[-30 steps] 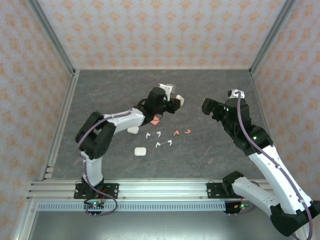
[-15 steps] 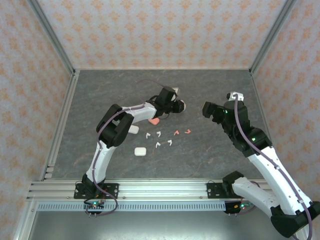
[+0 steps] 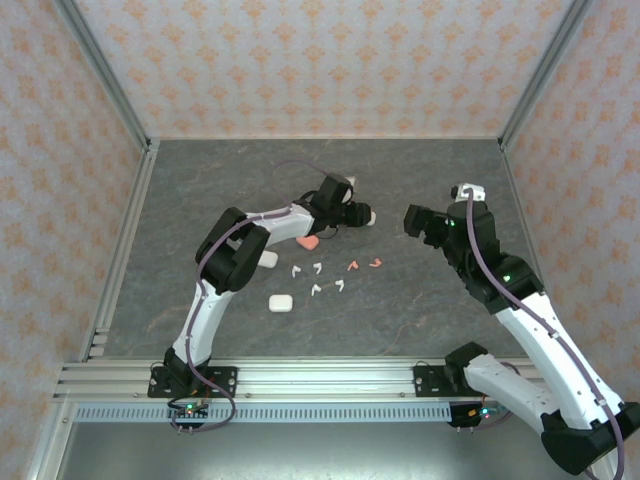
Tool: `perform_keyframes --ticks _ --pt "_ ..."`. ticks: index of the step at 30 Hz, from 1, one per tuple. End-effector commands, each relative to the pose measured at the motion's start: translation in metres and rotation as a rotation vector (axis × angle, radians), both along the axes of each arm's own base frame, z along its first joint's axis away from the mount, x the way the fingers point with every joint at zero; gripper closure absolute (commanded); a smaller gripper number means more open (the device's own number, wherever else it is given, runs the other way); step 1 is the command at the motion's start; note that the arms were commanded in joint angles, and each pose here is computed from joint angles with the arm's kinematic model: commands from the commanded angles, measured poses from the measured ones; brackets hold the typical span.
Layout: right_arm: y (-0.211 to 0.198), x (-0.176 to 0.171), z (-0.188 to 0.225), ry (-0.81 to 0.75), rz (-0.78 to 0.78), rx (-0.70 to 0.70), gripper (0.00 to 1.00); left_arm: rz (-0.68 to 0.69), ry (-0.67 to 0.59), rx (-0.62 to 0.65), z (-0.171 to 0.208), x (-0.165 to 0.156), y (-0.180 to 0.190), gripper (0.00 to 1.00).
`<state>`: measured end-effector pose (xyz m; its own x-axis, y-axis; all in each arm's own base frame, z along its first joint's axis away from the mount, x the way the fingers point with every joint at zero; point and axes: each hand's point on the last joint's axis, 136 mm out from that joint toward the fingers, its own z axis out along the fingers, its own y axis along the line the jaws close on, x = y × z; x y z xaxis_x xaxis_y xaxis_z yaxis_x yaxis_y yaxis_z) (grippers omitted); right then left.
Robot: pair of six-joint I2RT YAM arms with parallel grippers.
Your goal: Insert wireless bluetooth earbuds into charging case
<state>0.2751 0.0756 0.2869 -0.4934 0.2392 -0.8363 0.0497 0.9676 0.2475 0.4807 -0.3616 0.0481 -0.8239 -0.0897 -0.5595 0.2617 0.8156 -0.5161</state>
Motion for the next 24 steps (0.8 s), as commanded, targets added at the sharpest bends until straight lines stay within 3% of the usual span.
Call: perform_keyframes --ticks 1,8,16,19,24 --pt "0.007 -0.001 0.001 0.035 0.055 -0.025 0.01 0.037 -0.081 0.020 0.045 0.007 0.021 0.48" --pt "0.029 0.007 -0.029 0.167 0.172 -0.085 0.01 0.078 -0.196 0.003 0.107 -0.002 0.064 0.44" --pt "0.062 0.028 -0.076 0.357 0.267 -0.134 0.01 0.199 -0.322 0.064 0.157 -0.049 0.141 0.42" --pt "0.083 0.035 -0.095 0.412 0.320 -0.189 0.01 0.268 -0.355 0.099 0.165 -0.070 0.172 0.36" --pt "0.129 0.048 -0.129 0.487 0.433 -0.297 0.00 0.319 -0.366 0.118 0.168 -0.101 0.208 0.15"
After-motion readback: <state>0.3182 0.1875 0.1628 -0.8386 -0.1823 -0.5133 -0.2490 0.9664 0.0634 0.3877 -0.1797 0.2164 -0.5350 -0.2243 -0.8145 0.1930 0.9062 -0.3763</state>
